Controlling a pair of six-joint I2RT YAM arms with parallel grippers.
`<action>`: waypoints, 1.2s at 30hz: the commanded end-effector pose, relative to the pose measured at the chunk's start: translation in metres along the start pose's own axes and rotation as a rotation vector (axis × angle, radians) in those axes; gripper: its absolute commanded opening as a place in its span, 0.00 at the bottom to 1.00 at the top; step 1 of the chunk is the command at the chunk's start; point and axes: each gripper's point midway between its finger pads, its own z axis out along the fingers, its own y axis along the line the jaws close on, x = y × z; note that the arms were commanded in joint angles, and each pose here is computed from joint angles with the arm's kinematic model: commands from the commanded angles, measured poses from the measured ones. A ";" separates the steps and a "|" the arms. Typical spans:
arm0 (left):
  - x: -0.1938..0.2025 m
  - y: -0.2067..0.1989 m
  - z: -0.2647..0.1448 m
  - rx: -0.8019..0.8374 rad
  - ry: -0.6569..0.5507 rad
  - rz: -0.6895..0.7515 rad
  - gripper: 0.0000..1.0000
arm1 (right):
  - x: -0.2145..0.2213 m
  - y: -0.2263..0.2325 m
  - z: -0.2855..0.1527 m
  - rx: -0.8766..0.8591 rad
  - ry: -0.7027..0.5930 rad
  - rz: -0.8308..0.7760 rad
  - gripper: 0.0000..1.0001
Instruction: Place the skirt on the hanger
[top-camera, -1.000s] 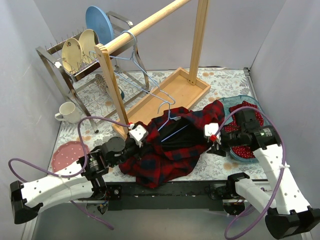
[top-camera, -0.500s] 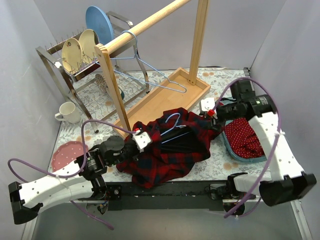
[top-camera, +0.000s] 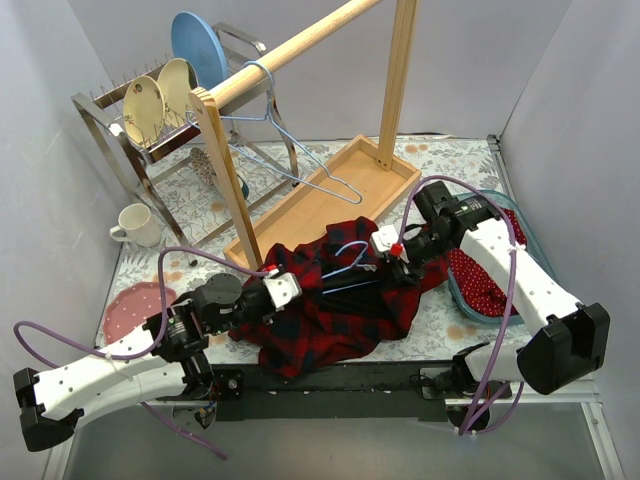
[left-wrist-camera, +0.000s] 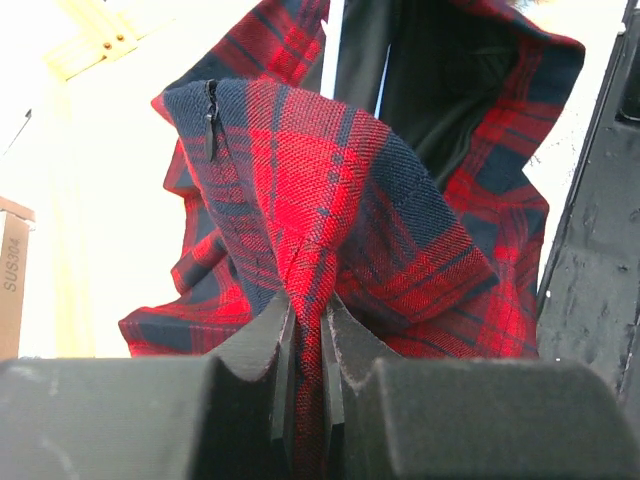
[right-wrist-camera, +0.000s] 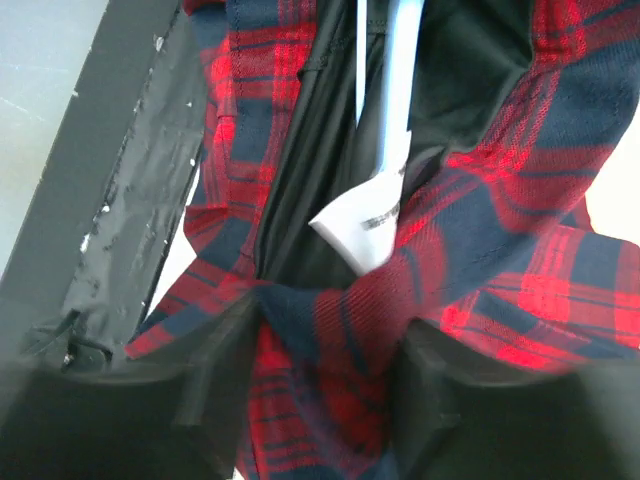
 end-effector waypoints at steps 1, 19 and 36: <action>-0.048 0.013 -0.005 -0.047 -0.192 0.001 0.00 | -0.014 0.006 0.011 -0.023 -0.072 0.021 0.46; -0.061 0.003 -0.004 0.015 -0.235 -0.031 0.32 | -0.040 0.013 -0.022 0.215 -0.058 0.011 0.01; -0.096 0.012 -0.008 0.007 -0.252 -0.064 0.89 | -0.029 0.010 -0.071 0.443 0.001 0.118 0.01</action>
